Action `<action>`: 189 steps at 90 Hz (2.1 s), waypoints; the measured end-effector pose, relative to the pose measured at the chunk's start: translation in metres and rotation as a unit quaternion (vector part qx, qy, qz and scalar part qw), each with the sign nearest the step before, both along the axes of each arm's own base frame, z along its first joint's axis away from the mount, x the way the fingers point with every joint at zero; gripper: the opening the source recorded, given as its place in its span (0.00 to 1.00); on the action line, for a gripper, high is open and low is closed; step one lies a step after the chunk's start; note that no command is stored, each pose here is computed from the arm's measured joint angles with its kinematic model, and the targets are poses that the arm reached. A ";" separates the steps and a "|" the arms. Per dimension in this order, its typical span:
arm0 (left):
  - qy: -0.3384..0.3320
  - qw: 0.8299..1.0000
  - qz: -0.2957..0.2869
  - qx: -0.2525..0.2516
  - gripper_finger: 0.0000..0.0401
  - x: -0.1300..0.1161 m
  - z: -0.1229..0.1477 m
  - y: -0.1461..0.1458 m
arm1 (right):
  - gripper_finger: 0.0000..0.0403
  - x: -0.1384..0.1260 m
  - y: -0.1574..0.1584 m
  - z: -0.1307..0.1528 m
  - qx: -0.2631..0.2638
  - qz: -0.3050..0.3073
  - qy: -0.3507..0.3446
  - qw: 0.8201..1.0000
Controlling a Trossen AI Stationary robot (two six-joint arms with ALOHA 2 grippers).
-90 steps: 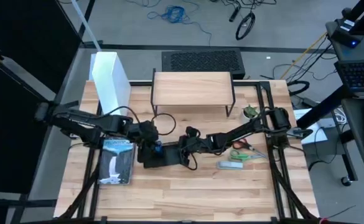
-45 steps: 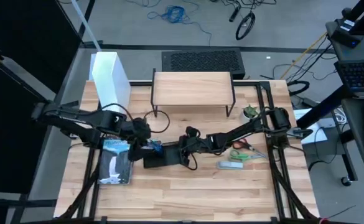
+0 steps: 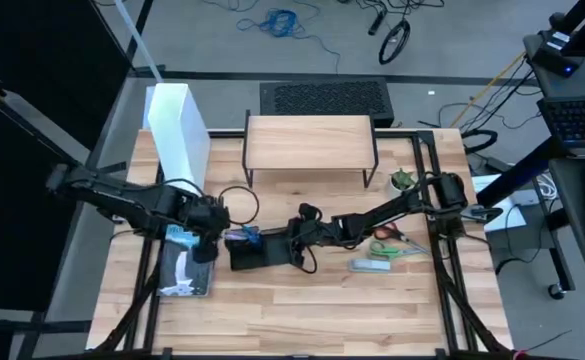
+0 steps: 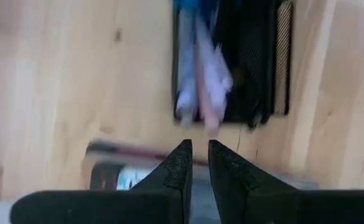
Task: Stock shelves
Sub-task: Adjust the pens in the desk organizer, then put the black scissors into the desk organizer
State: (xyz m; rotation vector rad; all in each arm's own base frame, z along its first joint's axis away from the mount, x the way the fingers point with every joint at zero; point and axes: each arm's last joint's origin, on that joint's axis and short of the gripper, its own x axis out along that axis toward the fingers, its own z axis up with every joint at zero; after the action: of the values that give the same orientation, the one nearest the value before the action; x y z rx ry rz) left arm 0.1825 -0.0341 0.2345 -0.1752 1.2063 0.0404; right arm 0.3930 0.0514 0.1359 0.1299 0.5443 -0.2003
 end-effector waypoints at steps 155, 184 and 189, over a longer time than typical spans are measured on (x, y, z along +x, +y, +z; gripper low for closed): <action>-0.047 0.998 -0.015 0.043 0.09 0.035 0.030 0.005 | 0.06 -0.001 0.001 0.000 -0.005 0.004 0.004 1.000; -0.116 0.988 0.002 0.097 0.09 0.015 0.053 0.004 | 0.06 -0.024 0.001 0.055 -0.024 0.020 0.012 0.999; -0.131 0.986 0.007 0.100 0.09 0.010 0.058 0.006 | 0.06 -0.034 -0.001 0.067 -0.019 0.014 0.032 0.999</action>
State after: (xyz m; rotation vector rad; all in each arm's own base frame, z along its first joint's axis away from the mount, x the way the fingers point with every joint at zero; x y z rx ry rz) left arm 0.1925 -0.0283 0.2929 -0.0117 0.9326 0.1453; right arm 0.3588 0.0506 0.2025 0.0788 0.6049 -0.1871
